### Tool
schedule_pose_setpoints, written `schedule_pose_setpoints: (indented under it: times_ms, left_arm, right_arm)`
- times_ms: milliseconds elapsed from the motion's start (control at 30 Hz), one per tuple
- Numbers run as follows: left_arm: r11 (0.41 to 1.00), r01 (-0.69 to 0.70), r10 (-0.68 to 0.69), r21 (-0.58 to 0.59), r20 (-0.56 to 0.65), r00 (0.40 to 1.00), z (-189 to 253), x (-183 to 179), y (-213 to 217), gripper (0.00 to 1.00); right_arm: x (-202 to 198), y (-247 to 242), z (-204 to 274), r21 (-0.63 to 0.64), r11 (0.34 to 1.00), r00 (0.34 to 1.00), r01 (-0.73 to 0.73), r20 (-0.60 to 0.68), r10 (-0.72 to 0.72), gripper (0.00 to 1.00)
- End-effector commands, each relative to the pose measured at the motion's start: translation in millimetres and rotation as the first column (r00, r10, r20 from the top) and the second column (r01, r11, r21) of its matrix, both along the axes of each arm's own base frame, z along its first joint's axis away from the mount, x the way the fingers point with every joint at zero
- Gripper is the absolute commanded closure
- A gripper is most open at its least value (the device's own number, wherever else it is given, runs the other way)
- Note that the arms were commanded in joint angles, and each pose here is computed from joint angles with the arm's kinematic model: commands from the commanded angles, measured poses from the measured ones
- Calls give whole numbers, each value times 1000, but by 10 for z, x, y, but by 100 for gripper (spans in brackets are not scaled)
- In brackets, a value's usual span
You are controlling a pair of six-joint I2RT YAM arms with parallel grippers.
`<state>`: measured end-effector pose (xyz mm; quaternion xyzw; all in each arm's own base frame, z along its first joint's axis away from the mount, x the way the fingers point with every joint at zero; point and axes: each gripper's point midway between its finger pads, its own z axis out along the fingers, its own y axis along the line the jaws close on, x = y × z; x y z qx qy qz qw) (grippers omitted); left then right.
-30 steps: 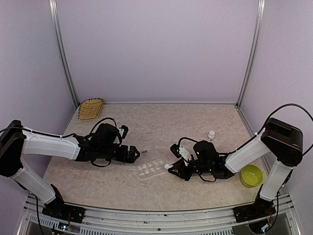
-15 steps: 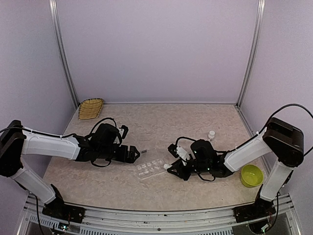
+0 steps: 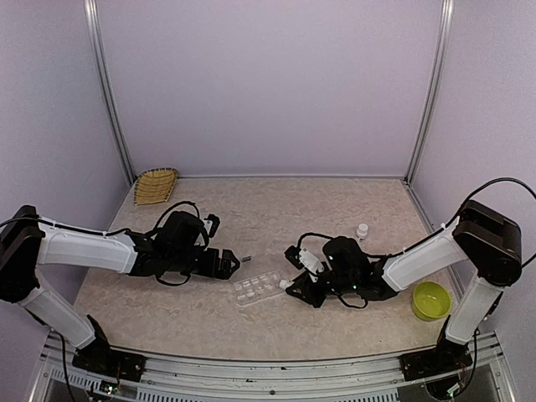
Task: Sort the pills into containers
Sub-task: Pour the pill into the compartment of the pill container.
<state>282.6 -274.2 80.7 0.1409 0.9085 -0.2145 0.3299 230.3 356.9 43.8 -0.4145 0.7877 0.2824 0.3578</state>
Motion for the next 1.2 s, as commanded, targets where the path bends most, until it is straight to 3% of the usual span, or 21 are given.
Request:
schedule_pose_setpoints:
  times_ms: [0, 1167]
  left_arm:
    - [1000, 5, -4, -28, 27, 1000, 100, 0, -43, 1]
    - [999, -1, 1, -33, 25, 1000, 61, -20, -27, 1]
  right_arm:
    - [-32, -22, -16, -59, 998, 1000, -2, -3, 2, 89]
    - [-24, 30, 26, -194, 981, 1000, -31, -4, 31, 91]
